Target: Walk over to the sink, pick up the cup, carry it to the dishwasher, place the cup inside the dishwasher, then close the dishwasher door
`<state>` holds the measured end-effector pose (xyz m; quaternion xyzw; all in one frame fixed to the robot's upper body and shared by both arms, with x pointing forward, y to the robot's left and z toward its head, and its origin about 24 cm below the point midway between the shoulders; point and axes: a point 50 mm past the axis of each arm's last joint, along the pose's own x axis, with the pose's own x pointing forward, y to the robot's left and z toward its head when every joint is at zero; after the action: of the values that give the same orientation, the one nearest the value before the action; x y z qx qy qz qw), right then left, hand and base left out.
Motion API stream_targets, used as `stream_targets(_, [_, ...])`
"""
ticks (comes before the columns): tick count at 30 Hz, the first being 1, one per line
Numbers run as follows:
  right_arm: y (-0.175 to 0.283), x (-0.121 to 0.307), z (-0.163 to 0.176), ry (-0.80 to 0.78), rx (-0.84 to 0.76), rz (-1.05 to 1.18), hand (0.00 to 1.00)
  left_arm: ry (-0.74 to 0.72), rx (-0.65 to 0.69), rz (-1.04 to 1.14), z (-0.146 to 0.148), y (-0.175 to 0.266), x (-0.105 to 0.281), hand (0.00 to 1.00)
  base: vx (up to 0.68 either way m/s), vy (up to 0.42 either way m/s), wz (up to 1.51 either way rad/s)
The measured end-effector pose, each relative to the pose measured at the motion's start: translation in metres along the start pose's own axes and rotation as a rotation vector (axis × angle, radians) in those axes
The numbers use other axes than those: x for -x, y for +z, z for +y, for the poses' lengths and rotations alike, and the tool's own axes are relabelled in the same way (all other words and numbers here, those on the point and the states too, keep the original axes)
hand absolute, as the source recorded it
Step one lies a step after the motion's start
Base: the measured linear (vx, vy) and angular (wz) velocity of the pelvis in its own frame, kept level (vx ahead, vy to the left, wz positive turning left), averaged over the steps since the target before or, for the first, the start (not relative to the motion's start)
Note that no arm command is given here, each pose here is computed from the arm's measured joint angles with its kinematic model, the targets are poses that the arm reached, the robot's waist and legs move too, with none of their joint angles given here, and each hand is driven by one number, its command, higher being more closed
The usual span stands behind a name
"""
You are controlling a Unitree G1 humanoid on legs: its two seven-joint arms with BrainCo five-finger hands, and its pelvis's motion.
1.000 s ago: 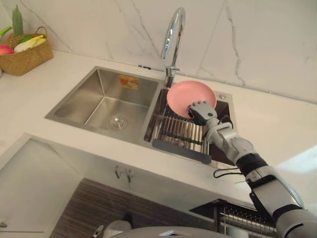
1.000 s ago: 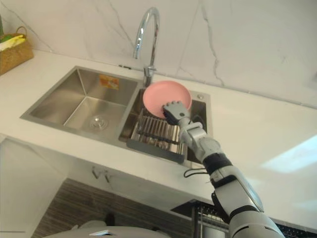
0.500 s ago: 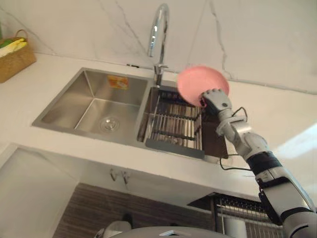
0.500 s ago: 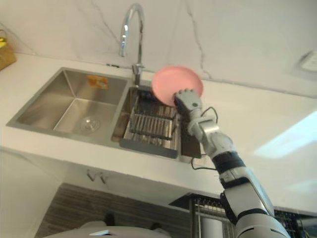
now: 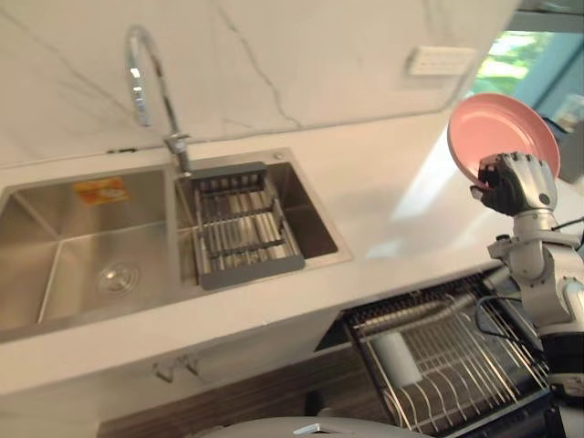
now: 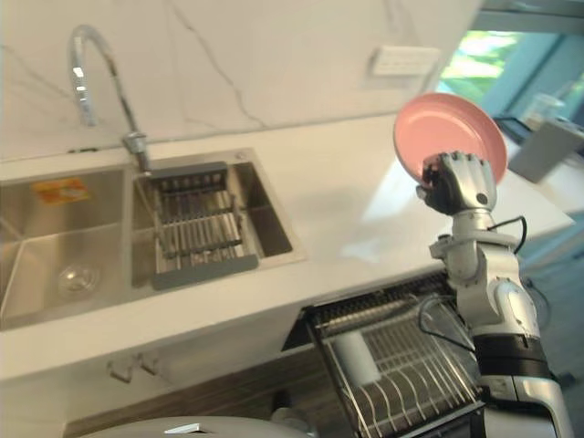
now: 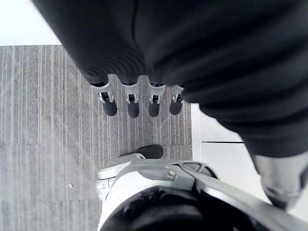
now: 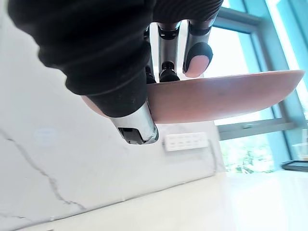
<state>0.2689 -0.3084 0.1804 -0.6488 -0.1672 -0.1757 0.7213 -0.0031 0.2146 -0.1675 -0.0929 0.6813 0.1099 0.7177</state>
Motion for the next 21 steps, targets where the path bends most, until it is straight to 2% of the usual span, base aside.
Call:
stream_targets(4, [-0.003,0.019,0.012,0.073,-0.006,0.030,1.00,0.013,0.021,0.037,0.003,-0.002,0.000,0.00,0.02,0.086,-0.87])
stream_targets(6, [-0.005,0.028,0.020,0.094,-0.057,0.072,1.00,0.018,0.054,0.042,0.005,-0.002,0.001,0.00,0.05,0.039,-0.40])
stream_targets(8, [-0.011,0.042,0.029,0.117,-0.087,0.137,1.00,0.060,0.084,0.047,0.017,0.002,0.003,0.00,0.19,-0.087,-0.14])
stream_targets(15, [-0.015,0.057,0.044,0.124,-0.158,0.254,1.00,0.086,0.187,0.077,0.006,0.003,0.001,0.00,0.04,-0.012,-0.14])
stream_targets(21, [-0.026,0.089,0.063,0.170,-0.216,0.396,1.00,0.084,0.205,0.074,0.005,0.002,0.001,0.00,-0.06,0.055,-0.01])
